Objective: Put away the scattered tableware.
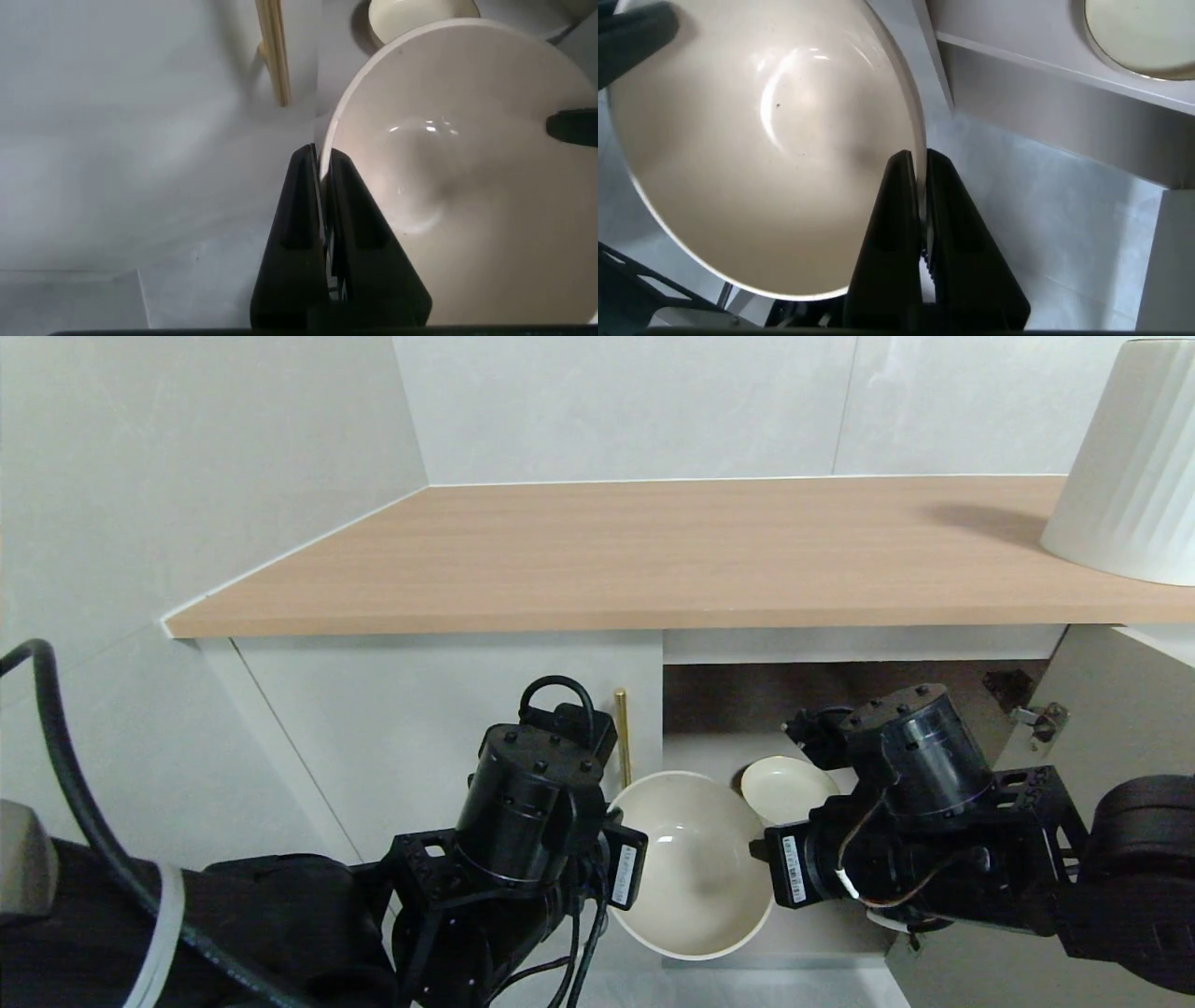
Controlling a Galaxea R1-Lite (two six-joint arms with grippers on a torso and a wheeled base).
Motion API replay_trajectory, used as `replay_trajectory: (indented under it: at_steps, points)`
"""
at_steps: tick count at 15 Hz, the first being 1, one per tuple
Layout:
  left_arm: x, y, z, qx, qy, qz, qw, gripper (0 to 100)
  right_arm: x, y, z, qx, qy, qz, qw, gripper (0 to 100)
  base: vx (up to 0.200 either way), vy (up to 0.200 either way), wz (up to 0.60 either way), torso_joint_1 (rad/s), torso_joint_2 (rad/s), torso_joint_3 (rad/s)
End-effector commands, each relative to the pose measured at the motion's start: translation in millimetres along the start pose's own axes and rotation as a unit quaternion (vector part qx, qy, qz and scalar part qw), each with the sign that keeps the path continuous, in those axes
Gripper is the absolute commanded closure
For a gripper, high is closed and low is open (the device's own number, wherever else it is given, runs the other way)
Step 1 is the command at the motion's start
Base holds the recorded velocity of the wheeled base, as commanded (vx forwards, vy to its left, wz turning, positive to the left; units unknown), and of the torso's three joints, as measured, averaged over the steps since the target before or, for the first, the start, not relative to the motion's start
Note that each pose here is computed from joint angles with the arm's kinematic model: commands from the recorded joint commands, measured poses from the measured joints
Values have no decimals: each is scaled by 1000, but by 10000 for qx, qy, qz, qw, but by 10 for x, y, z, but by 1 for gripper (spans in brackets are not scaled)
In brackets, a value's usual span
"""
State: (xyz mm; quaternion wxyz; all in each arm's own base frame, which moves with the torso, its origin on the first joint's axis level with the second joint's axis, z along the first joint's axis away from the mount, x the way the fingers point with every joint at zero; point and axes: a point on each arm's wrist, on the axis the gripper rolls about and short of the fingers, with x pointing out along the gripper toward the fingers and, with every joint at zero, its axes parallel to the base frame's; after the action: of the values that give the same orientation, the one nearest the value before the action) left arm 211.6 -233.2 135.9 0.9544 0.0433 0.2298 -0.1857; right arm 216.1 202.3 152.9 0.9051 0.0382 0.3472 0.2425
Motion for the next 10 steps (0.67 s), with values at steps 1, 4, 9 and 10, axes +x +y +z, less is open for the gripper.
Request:
replay_trajectory:
  at_steps: [1,4,9,10]
  points:
    - [-2,2,-8,5,9,14,10000,100,9,3,-2,-4,12,17,10000,100,0,0,0,0,0,0]
    - [-2,4,-12,16,16,16,10000,0,9,7,-4,-9,13,23,10000,100,0,0,0,0,0,0]
    - [-60,20,35,-36,-81,1,10000,0,89,-45,-13,308,2,-95,9995,100,0,0,0,0,0,0]
    - [-82,31,52,-55,-115,-1,9999,0,133,-131,-11,500,-131,-284,9983,100,0,0,0,0,0,0]
